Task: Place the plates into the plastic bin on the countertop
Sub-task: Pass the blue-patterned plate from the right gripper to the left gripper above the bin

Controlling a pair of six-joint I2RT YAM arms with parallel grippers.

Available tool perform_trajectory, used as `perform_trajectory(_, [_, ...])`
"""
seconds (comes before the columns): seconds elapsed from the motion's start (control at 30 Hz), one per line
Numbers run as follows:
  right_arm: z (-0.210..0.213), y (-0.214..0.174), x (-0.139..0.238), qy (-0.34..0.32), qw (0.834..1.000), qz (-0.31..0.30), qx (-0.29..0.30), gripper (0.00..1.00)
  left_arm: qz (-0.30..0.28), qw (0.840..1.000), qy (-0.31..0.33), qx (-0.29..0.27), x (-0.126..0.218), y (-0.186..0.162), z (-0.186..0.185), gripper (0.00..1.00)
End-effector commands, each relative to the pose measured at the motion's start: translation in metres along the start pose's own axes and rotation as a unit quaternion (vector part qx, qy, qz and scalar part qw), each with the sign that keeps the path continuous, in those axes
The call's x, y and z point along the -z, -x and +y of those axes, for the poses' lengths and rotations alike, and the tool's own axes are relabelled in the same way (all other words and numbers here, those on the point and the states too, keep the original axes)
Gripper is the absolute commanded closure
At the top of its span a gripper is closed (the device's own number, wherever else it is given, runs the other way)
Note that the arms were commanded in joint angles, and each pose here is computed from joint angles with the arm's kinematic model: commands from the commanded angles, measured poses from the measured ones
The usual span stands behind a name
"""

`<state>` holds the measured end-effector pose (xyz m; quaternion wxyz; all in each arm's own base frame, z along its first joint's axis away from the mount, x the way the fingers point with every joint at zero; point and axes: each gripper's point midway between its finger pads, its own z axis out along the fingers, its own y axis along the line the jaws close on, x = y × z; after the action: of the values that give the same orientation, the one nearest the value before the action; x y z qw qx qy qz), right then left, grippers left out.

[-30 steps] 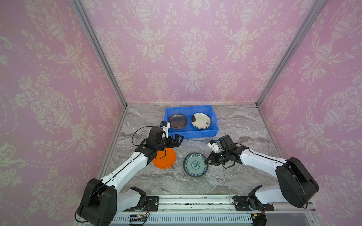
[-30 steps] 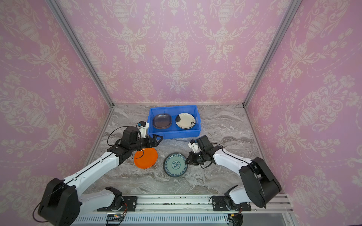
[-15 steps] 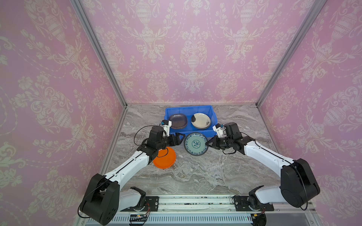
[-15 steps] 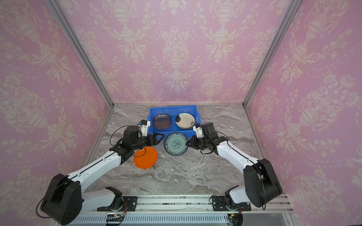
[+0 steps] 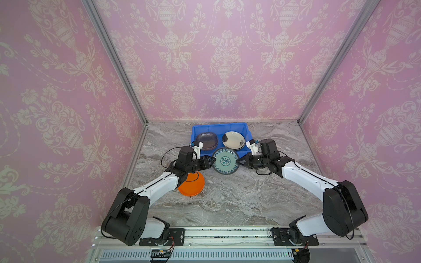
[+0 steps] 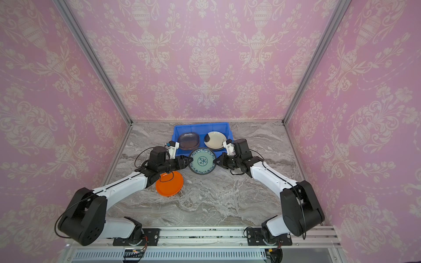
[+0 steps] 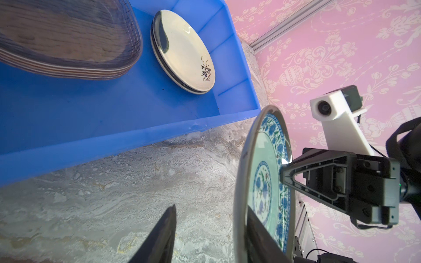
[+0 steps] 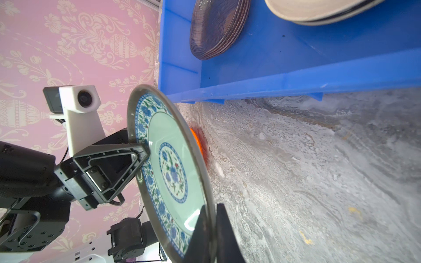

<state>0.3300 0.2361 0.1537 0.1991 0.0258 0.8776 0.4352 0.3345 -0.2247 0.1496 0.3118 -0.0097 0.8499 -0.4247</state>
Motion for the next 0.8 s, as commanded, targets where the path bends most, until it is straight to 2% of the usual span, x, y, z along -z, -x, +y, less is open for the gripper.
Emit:
perform_trajectory(0.0, [0.017, 0.011, 0.000, 0.025, 1.000, -0.007, 0.007, 1.00, 0.006, 1.000, -0.013, -0.009, -0.004, 0.003, -0.008, 0.58])
perform_trajectory(0.1, [0.015, 0.013, -0.001, 0.023, 1.000, -0.009, 0.008, 1.00, 0.012, 1.000, -0.010, -0.006, -0.007, 0.000, -0.005, 0.69])
perform_trajectory(0.13, [0.015, 0.013, -0.001, 0.021, 1.000, -0.010, 0.009, 1.00, 0.004, 1.000, -0.017, -0.011, -0.008, 0.010, -0.012, 0.74])
perform_trajectory(0.3, [0.012, 0.014, -0.002, 0.011, 1.000, -0.011, 0.009, 1.00, 0.005, 1.000, -0.027, -0.007, -0.017, 0.013, -0.013, 1.00])
perform_trajectory(0.53, [-0.004, 0.017, -0.005, -0.022, 0.999, -0.025, 0.006, 0.99, 0.009, 0.998, -0.056, -0.007, -0.029, 0.028, -0.028, 1.00])
perform_trajectory(0.7, [-0.016, 0.026, 0.001, -0.048, 0.998, -0.040, -0.004, 0.67, -0.008, 0.997, -0.068, -0.021, -0.029, 0.047, -0.044, 1.00])
perform_trajectory(0.77, [-0.023, 0.031, 0.009, -0.059, 0.997, -0.051, -0.011, 0.63, -0.013, 0.997, -0.067, -0.029, -0.031, 0.054, -0.046, 1.00])
